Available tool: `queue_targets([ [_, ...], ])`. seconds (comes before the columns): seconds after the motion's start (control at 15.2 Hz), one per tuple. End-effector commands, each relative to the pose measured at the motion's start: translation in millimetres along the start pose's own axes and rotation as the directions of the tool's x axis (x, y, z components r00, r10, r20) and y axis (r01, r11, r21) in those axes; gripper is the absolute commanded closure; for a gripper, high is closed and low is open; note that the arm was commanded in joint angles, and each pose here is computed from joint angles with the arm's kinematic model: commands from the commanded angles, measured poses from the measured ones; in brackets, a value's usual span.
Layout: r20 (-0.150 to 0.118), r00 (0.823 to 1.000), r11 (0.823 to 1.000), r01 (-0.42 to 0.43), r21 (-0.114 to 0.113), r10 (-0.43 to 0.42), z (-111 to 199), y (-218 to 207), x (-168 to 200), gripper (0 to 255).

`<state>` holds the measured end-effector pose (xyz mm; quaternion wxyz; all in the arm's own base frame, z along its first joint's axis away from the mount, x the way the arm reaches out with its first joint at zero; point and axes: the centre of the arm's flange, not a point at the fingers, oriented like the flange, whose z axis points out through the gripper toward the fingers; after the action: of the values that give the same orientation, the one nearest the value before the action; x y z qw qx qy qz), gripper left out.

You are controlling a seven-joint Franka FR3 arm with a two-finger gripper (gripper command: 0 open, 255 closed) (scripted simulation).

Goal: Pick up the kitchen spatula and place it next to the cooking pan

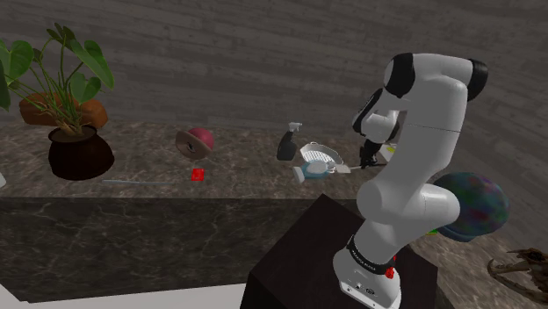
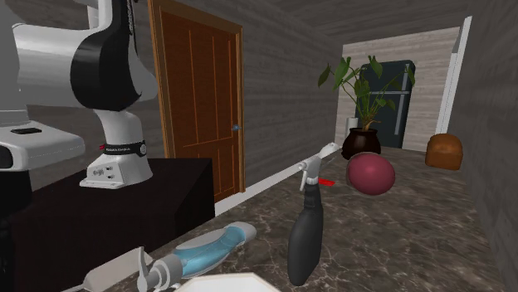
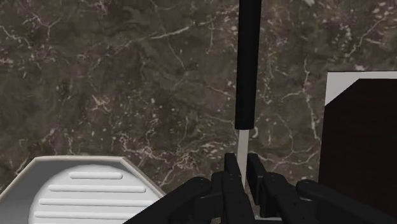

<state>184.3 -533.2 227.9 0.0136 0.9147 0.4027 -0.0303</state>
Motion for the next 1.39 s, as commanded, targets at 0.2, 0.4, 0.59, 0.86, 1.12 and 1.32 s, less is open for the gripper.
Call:
queue_targets([
  [0.2,0.0,1.0,1.0,0.001,0.0,-0.001,24.8,-1.2,-1.3,255],
  [0.4,0.0,1.0,1.0,0.001,0.0,-0.001,40.6,-1.2,-0.2,255],
  [0.59,0.0,1.0,1.0,0.001,0.0,-0.001,56.5,-1.2,0.8,255],
  [0.86,0.0,1.0,1.0,0.001,0.0,-0.001,77.5,-1.2,2.2,255],
  [1.12,0.0,1.0,1.0,0.001,0.0,-0.001,96.1,-1.2,3.5,255],
  [1.32,0.0,1.0,1.0,0.001,0.0,-0.001,96.1,-1.2,3.5,255],
])
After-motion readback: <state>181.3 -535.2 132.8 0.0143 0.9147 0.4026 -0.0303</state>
